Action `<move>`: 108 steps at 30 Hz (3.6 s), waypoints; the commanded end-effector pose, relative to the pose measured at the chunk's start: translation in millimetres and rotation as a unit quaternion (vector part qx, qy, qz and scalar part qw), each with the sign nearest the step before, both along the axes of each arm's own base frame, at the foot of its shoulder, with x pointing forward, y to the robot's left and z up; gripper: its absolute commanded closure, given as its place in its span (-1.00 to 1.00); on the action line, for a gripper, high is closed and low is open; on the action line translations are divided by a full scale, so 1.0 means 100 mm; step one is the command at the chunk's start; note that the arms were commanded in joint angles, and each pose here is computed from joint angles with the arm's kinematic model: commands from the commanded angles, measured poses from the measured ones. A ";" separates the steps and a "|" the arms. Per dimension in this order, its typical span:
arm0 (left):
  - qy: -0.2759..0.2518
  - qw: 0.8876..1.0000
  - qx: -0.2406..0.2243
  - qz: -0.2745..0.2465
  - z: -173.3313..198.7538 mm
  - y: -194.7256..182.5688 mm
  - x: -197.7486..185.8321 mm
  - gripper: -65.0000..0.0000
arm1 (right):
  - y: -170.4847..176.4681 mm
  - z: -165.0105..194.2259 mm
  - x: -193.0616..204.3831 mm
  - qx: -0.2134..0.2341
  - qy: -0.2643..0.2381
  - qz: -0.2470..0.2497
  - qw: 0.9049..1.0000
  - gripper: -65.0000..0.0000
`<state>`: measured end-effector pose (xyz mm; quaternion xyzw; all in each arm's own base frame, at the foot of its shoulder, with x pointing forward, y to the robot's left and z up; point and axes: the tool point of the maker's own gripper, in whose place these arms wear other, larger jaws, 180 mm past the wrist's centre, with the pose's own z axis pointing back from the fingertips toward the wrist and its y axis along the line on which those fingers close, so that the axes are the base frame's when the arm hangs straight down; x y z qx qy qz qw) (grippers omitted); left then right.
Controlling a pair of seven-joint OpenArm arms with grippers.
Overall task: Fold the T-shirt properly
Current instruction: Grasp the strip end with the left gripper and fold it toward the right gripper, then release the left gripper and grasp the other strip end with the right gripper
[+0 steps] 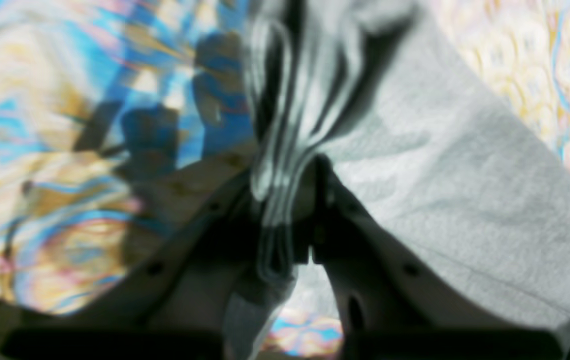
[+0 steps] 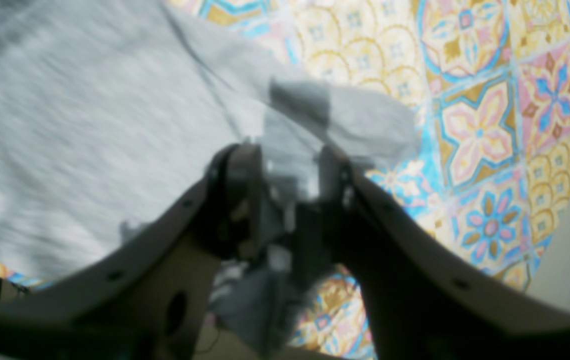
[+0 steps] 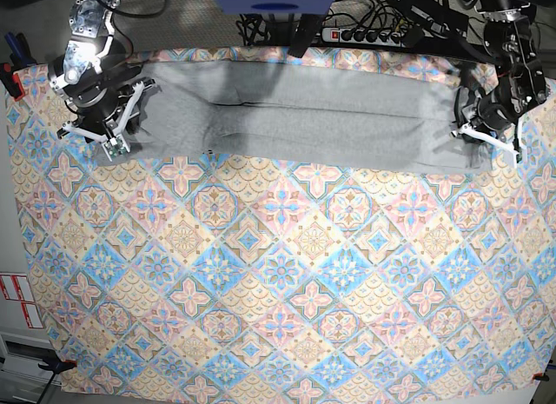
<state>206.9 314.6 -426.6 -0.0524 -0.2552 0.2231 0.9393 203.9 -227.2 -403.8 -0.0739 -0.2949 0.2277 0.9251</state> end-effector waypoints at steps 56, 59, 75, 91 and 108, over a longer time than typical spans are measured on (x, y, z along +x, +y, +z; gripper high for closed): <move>-0.026 0.957 -0.178 -0.229 0.00 -2.59 -0.04 0.31 | -0.78 0.36 0.02 -0.046 -0.055 -0.102 0.992 0.44; -0.027 0.958 -0.173 -0.225 0.00 -2.53 -0.04 -0.28 | -0.78 0.36 0.02 -0.046 -0.054 -0.102 0.992 0.44; -0.040 0.966 -0.124 -0.223 0.09 -2.08 0.07 -0.33 | -0.83 0.37 0.00 -0.050 -0.054 -0.108 0.991 0.44; -0.086 0.983 -0.050 -0.153 0.42 -1.26 0.24 0.52 | -0.71 0.21 -0.03 0.082 -0.006 -0.087 0.993 -0.13; -0.080 0.984 -0.046 -0.152 0.38 -1.23 0.23 0.52 | -0.37 -0.40 -0.11 0.214 0.071 -0.097 0.969 -0.15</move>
